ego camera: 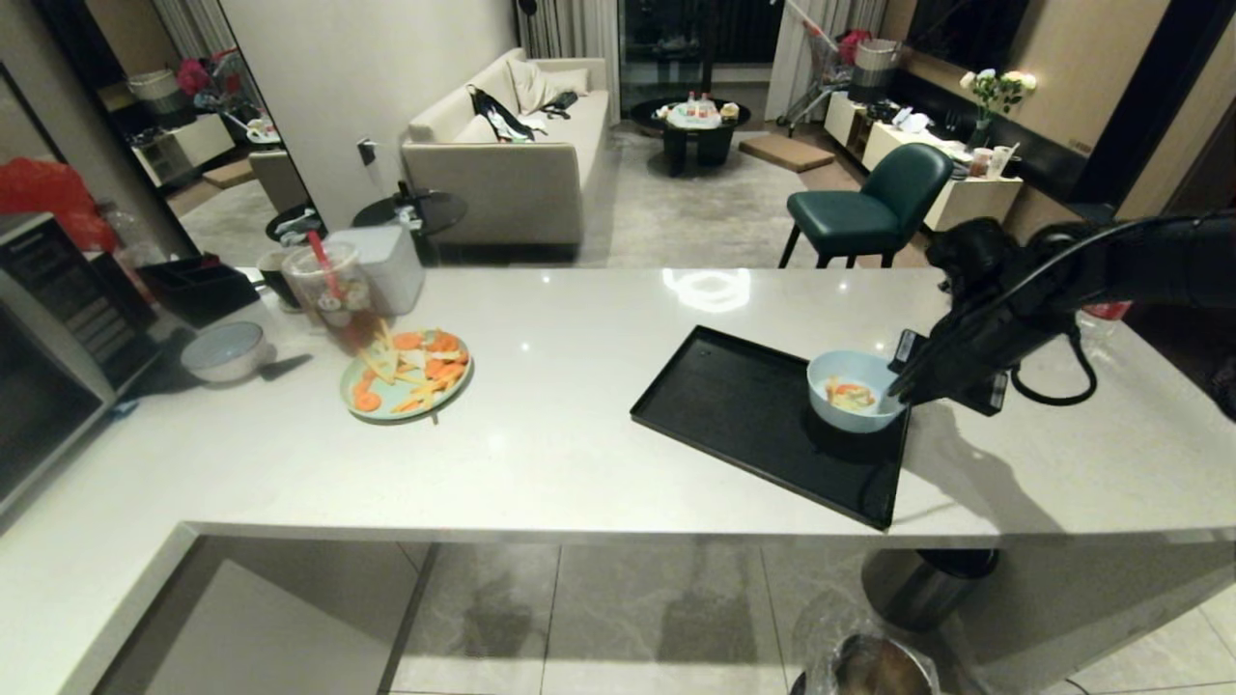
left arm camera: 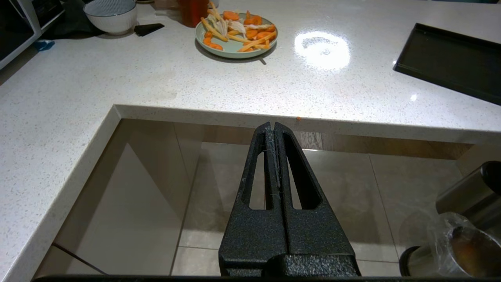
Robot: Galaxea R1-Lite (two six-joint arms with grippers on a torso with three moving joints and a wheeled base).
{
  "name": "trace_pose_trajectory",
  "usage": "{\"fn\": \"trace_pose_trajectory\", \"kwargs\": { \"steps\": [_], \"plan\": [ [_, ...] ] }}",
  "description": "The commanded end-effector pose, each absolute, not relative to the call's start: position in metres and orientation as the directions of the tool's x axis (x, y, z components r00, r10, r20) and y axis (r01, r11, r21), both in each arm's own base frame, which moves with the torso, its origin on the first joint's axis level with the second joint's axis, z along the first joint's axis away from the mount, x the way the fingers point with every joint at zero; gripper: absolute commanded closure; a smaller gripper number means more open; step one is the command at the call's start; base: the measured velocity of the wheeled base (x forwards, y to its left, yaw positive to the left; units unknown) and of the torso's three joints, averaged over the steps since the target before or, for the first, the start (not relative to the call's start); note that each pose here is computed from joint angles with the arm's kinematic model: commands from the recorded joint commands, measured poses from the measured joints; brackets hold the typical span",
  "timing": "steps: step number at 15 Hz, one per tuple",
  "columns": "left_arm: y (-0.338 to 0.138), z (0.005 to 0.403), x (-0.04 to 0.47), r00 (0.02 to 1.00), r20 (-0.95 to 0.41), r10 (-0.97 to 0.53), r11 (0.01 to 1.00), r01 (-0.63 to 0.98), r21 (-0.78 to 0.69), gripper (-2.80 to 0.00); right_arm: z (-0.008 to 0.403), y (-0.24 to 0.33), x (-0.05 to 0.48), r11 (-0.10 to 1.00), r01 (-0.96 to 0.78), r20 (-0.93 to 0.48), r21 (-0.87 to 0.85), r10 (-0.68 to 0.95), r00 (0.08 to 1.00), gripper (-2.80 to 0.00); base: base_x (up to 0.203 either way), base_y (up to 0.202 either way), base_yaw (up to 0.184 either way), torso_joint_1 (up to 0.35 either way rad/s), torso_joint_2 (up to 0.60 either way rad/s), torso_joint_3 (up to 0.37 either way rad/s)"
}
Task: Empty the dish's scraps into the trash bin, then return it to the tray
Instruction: Pick up the bowl with leftover food, then move the bowl over the trash can
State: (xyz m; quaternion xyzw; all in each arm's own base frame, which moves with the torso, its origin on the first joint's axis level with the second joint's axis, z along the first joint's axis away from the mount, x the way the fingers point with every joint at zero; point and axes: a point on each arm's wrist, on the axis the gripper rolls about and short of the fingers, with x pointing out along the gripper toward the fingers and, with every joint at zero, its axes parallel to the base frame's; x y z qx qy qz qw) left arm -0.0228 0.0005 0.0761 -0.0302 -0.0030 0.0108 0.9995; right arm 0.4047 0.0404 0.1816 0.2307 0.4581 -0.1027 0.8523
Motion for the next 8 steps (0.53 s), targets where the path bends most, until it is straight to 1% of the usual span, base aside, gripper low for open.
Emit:
{"fn": "trace_pose_trajectory", "kwargs": {
  "steps": [1,4,8],
  "plan": [
    [0.001,0.076,-0.023,1.000,0.005,0.023,0.998,-0.023,-0.061,0.00,0.211,0.043,0.369,0.883,0.352,-0.806,0.311,0.049,0.590,0.00,0.000,0.000,0.000,0.000,0.00,0.000],
    [0.001,0.076,-0.023,1.000,0.005,0.022,0.998,-0.021,-0.061,0.00,0.231,0.047,0.319,0.897,0.315,-0.799,0.311,0.067,0.598,0.00,0.000,0.000,0.000,0.000,0.00,0.000],
    [0.001,0.076,-0.023,1.000,0.005,0.021,0.998,-0.021,-0.061,0.00,0.233,0.048,0.235,0.916,0.265,-0.806,0.300,0.096,0.584,0.00,0.000,0.000,0.000,0.000,0.00,0.000]
  ]
}}
